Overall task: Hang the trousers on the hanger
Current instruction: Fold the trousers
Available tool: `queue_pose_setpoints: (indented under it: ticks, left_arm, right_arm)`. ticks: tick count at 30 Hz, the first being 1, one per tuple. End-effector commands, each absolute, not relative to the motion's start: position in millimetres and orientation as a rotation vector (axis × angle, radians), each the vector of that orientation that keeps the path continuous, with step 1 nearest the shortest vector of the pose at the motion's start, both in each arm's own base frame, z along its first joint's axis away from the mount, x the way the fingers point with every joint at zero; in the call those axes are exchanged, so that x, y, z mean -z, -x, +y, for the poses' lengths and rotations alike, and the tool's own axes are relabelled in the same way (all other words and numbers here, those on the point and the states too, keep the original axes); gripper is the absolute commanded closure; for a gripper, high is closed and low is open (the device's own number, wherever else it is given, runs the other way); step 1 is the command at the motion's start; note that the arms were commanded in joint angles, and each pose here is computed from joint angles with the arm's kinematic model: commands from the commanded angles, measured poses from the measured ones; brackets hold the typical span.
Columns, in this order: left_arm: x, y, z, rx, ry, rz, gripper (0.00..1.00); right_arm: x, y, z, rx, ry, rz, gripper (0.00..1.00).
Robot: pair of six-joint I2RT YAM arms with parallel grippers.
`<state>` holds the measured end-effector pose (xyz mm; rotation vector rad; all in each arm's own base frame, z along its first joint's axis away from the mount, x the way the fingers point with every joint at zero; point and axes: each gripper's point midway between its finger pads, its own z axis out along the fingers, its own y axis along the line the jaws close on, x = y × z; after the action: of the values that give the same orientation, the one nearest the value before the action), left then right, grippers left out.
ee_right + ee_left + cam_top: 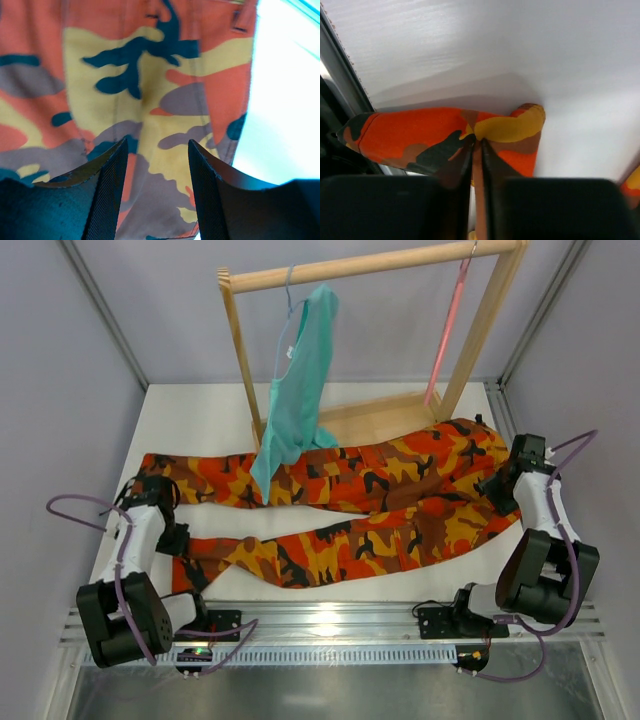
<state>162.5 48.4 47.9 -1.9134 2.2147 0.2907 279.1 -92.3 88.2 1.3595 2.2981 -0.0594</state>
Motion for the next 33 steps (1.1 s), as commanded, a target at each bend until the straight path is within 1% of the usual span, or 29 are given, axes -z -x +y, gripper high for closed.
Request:
queue_pose_setpoints:
  ticks: [1, 2, 6, 12, 16, 23, 26, 27, 29, 33]
  left_arm:
    - [-63, -183, 69, -0.328, 1.829, 2.118, 0.88]
    - [-71, -188, 73, -0.324, 1.803, 2.097, 1.0]
    - [-98, -197, 98, -0.437, 1.703, 2.026, 1.0]
    - [-108, -210, 106, -0.453, 1.653, 2.009, 1.0]
    - [-114, -214, 114, -0.488, 1.61, 2.009, 1.0]
    - [-120, -224, 116, -0.46, 1.566, 1.989, 1.0]
    - [-125, -228, 116, -0.438, 1.555, 1.969, 1.0]
    - [-127, -228, 117, -0.437, 1.555, 1.958, 1.0]
    - [-135, -228, 124, -0.472, 1.553, 1.922, 1.0]
    - [-147, -225, 139, -0.611, 1.545, 1.901, 1.0]
  right_arm:
    - [-85, -270, -117, 0.092, -1.513, 2.183, 0.46]
    - [-86, -267, -125, 0.121, -1.535, 2.161, 0.46]
    - [-79, -248, -152, 0.22, -1.625, 2.086, 0.46]
    - [-49, -239, -167, 0.27, -1.711, 2.062, 0.46]
    - [-41, -251, -173, 0.239, -1.708, 2.004, 0.46]
    - [-25, -259, -181, 0.265, -1.748, 2.001, 0.47]
    - [-17, -256, -180, 0.284, -1.76, 2.032, 0.68]
    - [-15, -254, -179, 0.287, -1.765, 2.036, 0.81]
    - [-19, -250, -182, 0.321, -1.771, 2.022, 0.96]
    - [-37, -234, -186, 0.416, -1.78, 2.028, 0.96]
